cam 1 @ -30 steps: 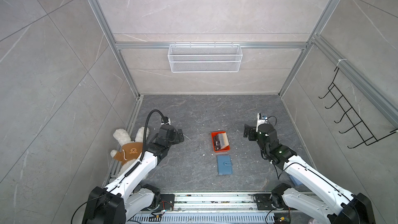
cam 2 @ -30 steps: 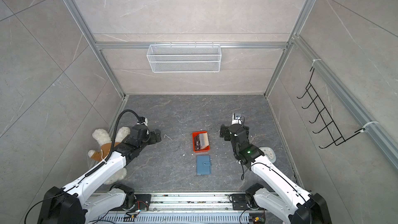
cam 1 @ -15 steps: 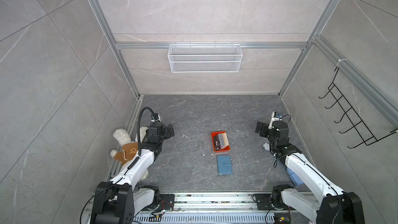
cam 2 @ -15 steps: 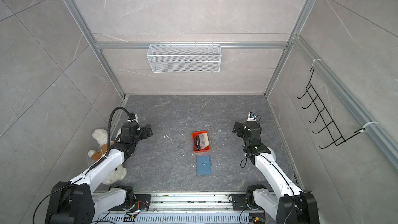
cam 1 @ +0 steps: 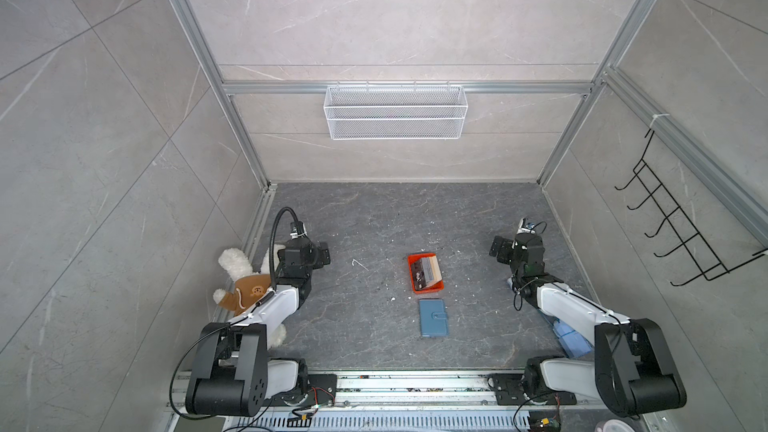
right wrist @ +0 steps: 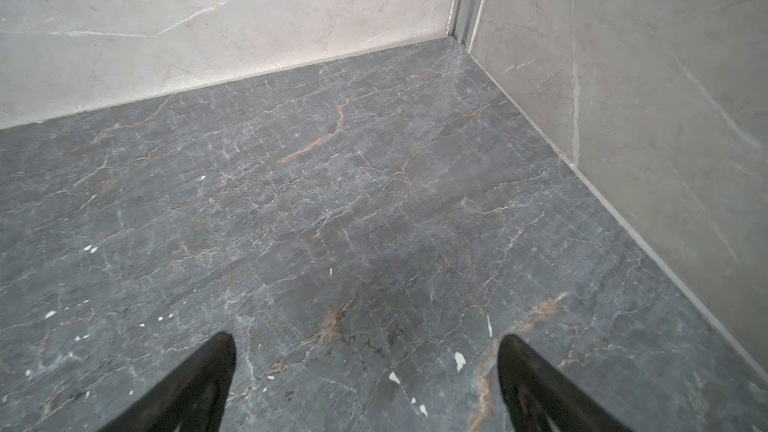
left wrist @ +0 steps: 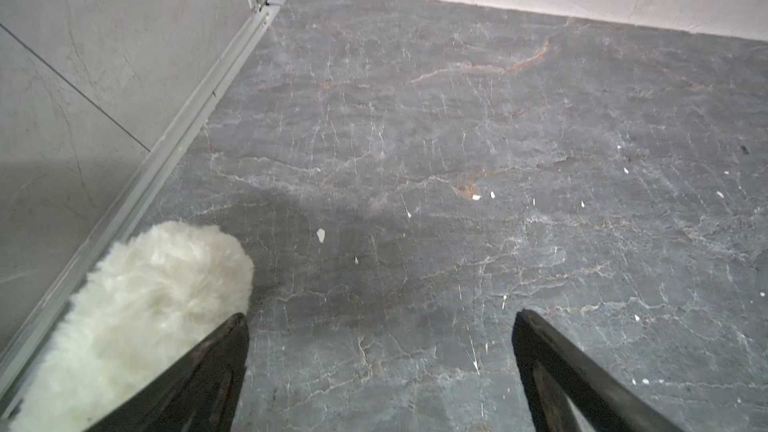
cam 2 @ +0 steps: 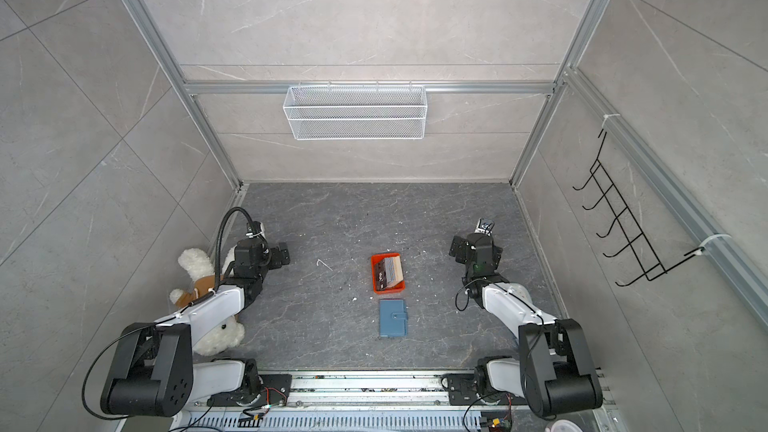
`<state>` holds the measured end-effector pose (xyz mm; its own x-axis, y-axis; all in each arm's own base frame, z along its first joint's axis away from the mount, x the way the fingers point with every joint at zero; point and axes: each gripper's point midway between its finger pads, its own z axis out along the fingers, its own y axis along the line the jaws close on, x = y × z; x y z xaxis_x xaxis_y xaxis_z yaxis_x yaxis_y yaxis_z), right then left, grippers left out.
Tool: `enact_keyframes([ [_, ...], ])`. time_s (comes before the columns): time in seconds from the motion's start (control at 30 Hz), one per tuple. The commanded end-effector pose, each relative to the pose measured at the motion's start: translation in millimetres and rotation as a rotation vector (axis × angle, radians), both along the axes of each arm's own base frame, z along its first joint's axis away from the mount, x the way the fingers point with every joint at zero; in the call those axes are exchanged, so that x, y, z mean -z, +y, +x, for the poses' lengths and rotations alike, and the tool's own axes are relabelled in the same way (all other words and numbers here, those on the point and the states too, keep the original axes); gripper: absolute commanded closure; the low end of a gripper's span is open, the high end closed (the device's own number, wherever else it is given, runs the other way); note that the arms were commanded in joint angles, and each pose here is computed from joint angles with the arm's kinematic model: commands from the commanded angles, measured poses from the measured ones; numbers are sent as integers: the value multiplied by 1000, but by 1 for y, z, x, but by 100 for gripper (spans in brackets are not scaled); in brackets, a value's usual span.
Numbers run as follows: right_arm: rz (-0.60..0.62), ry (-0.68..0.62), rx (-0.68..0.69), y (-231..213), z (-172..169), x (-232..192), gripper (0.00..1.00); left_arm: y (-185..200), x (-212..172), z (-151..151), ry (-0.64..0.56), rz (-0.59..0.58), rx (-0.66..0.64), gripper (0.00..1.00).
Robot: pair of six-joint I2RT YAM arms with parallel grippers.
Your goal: Put the credit cards into the card holder
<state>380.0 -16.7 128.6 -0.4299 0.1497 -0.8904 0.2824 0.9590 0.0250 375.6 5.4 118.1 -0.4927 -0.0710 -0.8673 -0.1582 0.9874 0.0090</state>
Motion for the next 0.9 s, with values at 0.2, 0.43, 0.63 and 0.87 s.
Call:
enact_keyframes([
  [0.2,-73,-50,8,-8,6,0,0,8,-24,14,-87,43,8,0],
  [0.43,-48,-125,1,-13,1,5,0,17,-6,-5,-60,65,-36,0],
  [0.63,-19,-136,6,-19,-1,13,0,19,4,-9,-96,69,-42,0],
  [0.87,-18,-139,19,-21,-1,18,0,19,4,-5,-142,98,-22,0],
])
